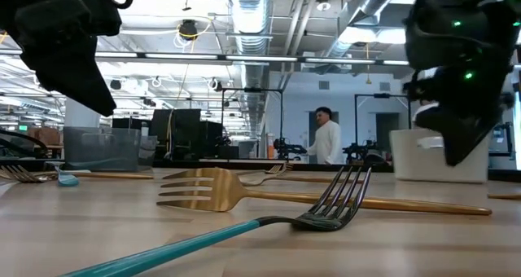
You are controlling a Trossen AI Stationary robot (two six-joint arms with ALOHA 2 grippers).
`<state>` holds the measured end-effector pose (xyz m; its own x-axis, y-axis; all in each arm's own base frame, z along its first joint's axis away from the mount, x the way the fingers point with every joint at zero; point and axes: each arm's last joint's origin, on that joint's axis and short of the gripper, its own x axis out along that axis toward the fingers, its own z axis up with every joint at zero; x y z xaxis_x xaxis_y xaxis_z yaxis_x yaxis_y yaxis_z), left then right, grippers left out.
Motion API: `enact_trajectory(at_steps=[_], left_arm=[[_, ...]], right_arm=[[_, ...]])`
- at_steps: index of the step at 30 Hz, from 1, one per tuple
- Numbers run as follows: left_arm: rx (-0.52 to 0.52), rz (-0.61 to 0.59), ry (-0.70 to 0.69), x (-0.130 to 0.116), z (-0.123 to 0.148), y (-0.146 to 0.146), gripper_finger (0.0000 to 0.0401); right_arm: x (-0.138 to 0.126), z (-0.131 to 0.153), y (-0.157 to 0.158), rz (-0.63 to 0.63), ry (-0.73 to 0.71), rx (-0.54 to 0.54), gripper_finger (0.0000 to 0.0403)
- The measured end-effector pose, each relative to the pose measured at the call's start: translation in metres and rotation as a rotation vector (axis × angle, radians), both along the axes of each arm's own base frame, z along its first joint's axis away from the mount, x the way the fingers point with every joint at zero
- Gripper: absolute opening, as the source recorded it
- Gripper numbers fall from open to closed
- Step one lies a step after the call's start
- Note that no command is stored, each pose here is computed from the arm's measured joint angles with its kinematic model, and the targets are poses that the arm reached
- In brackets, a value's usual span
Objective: Sort silverware by color (type)
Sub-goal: Adjust the white bin, then put the blue fork into the top black bin
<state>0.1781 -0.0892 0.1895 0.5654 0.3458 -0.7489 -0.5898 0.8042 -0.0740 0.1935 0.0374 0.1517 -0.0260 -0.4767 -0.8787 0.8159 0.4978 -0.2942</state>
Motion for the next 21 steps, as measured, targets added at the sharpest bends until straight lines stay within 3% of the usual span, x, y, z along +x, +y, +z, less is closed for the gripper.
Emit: enact_trajectory(at_steps=[5,10,15,21], left_arm=[[0.021,0.005,0.015,-0.002,-0.001,0.001,0.0151],[-0.014,0.001,0.031,-0.002,-0.001,0.001,0.0151],[-0.081,-0.012,0.093,-0.005,-0.003,0.0,0.0151],[-0.128,0.029,0.154,-0.01,-0.006,0.001,0.0151]], right_arm=[[-0.018,0.011,-0.009,-0.114,0.065,-0.155,0.012],[-0.023,0.015,-0.008,-0.149,0.057,-0.174,0.012],[-0.016,0.015,0.008,-0.067,-0.075,-0.12,0.012],[-0.001,0.015,0.033,0.048,-0.33,-0.094,0.012]])
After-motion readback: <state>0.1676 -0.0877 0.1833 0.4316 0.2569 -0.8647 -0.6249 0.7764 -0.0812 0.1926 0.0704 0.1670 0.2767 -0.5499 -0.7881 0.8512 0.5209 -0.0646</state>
